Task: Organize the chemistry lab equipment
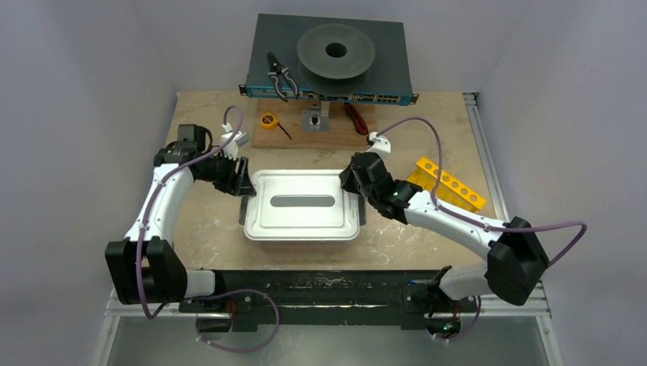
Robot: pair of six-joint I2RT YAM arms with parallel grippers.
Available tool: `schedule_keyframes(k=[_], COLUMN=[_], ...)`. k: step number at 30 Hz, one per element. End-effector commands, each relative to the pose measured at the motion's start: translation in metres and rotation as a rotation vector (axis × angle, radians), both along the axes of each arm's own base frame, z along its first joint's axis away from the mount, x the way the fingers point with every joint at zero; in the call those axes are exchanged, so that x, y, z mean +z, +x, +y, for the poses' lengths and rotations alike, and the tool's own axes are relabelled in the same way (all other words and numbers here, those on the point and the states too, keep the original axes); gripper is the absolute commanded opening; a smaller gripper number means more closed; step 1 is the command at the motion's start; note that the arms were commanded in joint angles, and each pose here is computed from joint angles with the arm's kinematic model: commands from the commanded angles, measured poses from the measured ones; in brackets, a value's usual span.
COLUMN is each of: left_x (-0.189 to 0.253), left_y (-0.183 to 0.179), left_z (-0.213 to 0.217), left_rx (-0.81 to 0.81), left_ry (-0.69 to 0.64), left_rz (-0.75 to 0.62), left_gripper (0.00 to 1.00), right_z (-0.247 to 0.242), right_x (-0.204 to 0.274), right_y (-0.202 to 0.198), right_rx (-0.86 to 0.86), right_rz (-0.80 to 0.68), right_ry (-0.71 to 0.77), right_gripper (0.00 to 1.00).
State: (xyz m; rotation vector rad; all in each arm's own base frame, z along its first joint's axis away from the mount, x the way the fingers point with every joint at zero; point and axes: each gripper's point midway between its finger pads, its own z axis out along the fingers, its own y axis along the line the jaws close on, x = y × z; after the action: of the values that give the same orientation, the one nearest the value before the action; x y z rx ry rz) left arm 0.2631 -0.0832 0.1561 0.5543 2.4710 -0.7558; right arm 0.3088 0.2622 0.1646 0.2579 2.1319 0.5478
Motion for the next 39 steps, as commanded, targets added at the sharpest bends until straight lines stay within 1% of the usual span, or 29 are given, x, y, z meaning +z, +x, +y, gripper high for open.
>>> schedule_keyframes(k=[1, 3, 6, 8, 12, 16, 19, 20, 23, 26, 30, 32, 36, 39], left_x=[-0.005, -0.001, 0.008, 0.016, 0.024, 0.021, 0.017, 0.014, 0.006, 0.001, -0.008, -0.008, 0.001, 0.003], left_y=[0.039, 0.049, 0.054, 0.053, 0.034, 0.012, 0.0, -0.005, -0.018, -0.019, -0.017, -0.021, -0.025, -0.029], left_z=[0.01, 0.011, 0.007, 0.004, 0.001, 0.004, 0.01, 0.01, 0.004, 0.002, -0.001, -0.006, -0.015, -0.02], left_rx=[0.046, 0.071, 0.082, 0.081, 0.062, 0.059, 0.079, 0.078, 0.056, 0.084, 0.109, 0.101, 0.088, 0.078], left_ry=[0.116, 0.123, 0.091, 0.074, 0.063, 0.085, 0.118, 0.119, 0.063, -0.045, -0.144, -0.184, -0.24, -0.279], left_rz=[-0.108, -0.122, -0.109, -0.124, -0.117, -0.115, -0.091, -0.07, -0.005, 0.075, 0.16, 0.174, 0.146, 0.157], left_gripper=[0.49, 0.5, 0.56, 0.6, 0.67, 0.75, 0.88, 0.91, 1.0, 1.0, 1.0, 1.0, 1.0, 1.0], right_z=[-0.031, -0.037, -0.042, -0.045, -0.04, -0.034, -0.032, -0.031, -0.031, -0.025, -0.011, -0.007, -0.003, 0.002], right_x=[-0.053, -0.054, -0.048, -0.043, -0.028, -0.012, -0.006, -0.004, 0.0, 0.008, 0.017, 0.014, 0.006, 0.005], right_y=[-0.008, -0.003, 0.0, 0.001, -0.004, -0.008, -0.012, -0.013, -0.017, -0.022, -0.032, -0.036, -0.041, -0.043], right_rx=[-0.032, -0.067, -0.103, -0.114, -0.073, -0.039, -0.026, -0.025, -0.026, -0.003, 0.03, 0.034, 0.039, 0.052], right_rz=[0.126, 0.125, 0.116, 0.097, 0.053, 0.025, 0.023, 0.022, 0.015, -0.012, -0.042, -0.034, -0.017, -0.012], right_ry=[-0.194, -0.199, -0.199, -0.197, -0.146, -0.091, -0.068, -0.063, -0.047, -0.033, -0.057, -0.066, -0.06, -0.05], right_gripper=[0.0, 0.0, 0.0, 0.0, 0.0, 0.0, 0.0, 0.0, 0.0, 0.0, 0.01, 0.01, 0.01, 0.0])
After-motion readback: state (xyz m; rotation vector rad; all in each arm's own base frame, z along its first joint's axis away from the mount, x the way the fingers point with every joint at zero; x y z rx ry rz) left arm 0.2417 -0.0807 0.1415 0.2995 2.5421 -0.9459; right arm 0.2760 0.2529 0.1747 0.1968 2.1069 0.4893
